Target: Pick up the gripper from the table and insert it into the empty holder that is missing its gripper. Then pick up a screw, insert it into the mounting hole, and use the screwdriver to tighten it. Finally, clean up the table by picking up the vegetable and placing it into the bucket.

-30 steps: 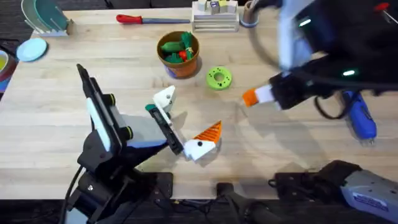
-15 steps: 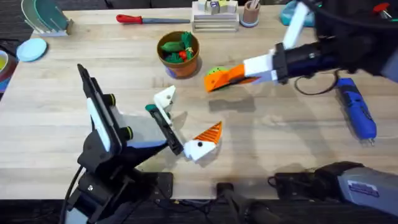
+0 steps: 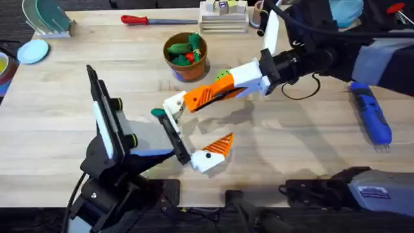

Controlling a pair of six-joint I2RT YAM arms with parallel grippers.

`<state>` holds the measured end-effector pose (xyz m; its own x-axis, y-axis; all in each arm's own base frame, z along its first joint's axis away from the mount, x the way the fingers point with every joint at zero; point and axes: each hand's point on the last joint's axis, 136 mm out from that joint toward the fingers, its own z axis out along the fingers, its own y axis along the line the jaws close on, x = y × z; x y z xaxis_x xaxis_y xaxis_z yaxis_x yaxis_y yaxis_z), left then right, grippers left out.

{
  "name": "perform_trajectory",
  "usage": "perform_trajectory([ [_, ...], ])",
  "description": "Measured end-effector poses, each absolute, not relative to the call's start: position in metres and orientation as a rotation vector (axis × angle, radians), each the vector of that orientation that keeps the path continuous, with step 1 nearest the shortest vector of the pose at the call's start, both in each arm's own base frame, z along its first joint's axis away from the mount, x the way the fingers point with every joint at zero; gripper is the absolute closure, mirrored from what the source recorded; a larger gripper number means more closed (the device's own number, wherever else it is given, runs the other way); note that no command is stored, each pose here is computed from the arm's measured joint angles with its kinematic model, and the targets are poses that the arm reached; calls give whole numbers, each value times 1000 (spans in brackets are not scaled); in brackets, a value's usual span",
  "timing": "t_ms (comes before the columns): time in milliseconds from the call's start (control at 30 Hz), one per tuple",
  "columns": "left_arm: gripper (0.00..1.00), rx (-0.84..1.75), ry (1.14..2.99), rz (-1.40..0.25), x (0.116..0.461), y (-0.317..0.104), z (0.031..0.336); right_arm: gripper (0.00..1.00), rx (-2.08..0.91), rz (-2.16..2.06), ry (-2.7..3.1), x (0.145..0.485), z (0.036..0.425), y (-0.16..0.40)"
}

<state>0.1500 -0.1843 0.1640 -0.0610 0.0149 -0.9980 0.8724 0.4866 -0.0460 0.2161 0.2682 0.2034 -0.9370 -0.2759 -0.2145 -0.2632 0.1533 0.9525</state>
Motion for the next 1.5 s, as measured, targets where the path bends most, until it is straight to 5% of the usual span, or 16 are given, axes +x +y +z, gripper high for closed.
perform_trajectory([
  [1500,8,776,1493,-840,156,-181,164,993,529,-1904,-2317,225,169,316],
])
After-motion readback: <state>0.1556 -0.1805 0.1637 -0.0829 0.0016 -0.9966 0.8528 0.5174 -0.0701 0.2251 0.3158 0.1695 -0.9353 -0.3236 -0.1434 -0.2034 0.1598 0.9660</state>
